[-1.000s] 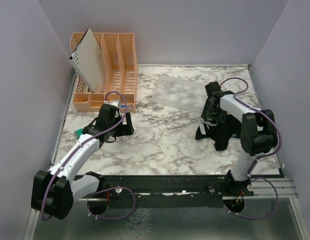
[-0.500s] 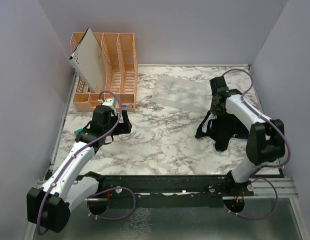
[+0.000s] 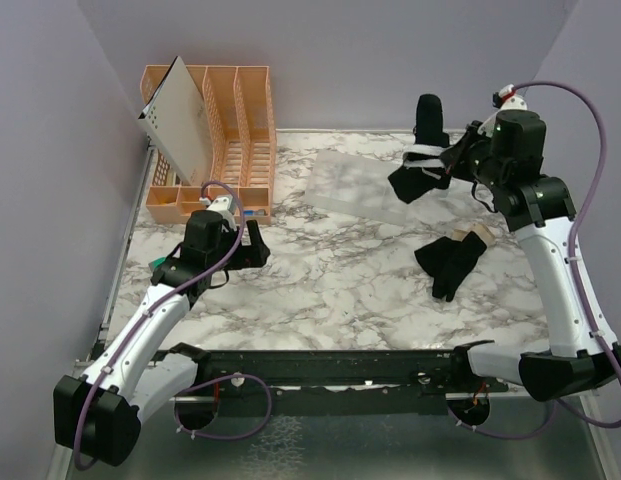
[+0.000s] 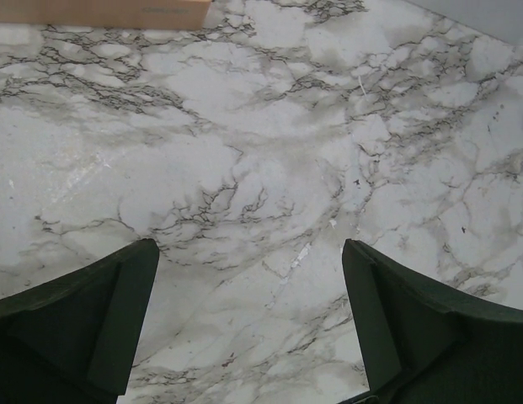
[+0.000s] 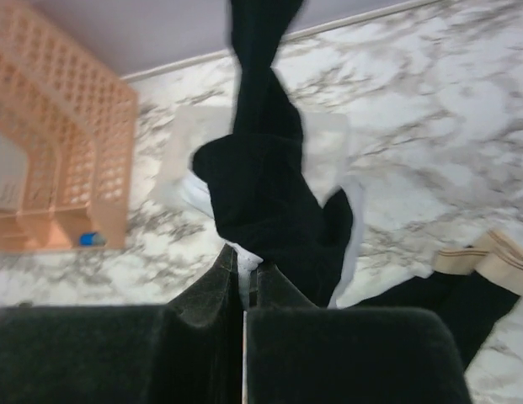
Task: Roll the underwear
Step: Pick up the underwear, then place the underwear in the underwear.
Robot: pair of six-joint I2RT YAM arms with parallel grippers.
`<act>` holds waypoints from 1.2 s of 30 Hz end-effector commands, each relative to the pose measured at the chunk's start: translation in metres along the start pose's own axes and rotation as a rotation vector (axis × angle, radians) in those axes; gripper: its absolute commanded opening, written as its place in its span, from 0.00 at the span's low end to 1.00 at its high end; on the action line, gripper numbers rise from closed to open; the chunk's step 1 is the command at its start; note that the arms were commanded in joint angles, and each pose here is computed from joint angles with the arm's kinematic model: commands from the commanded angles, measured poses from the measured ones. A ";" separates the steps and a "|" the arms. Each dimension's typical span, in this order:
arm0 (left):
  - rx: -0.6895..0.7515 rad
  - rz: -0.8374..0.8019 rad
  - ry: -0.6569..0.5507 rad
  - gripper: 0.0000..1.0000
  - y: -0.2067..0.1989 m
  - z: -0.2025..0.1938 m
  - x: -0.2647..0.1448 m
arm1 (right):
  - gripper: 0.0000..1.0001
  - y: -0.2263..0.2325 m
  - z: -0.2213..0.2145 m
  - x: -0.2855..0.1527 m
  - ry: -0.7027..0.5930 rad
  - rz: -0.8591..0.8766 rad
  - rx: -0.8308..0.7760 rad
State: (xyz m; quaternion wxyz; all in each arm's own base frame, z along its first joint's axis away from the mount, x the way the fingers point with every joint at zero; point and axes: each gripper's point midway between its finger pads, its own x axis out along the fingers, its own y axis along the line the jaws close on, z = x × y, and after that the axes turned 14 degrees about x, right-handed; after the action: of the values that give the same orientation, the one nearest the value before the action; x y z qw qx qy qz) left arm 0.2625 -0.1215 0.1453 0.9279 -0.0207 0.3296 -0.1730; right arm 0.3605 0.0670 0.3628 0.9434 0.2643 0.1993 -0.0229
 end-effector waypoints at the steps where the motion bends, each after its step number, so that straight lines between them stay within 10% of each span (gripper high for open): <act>1: 0.031 -0.151 -0.058 0.99 -0.026 0.009 -0.004 | 0.00 0.046 -0.045 -0.015 0.247 0.285 0.007; 7: 0.036 -0.188 -0.072 0.99 -0.032 0.011 -0.004 | 0.02 0.099 -0.102 -0.053 0.543 0.701 0.131; 25: 0.004 0.099 -0.166 0.99 0.015 0.027 -0.027 | 0.05 0.143 -0.147 -0.126 0.713 0.891 0.296; 31: 0.001 0.114 -0.180 0.99 0.018 0.028 -0.031 | 0.04 0.096 -0.174 -0.073 0.655 0.496 0.481; 36: 0.001 0.104 -0.162 0.99 0.016 0.025 -0.027 | 0.04 -0.004 -0.204 -0.002 0.515 0.019 0.319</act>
State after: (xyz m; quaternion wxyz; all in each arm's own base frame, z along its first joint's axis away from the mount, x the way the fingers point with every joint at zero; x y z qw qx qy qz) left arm 0.2625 -0.1024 0.1807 0.9588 -0.0201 0.2503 -0.1332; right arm 0.2537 0.2279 0.2927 0.7467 0.4792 0.3959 0.2367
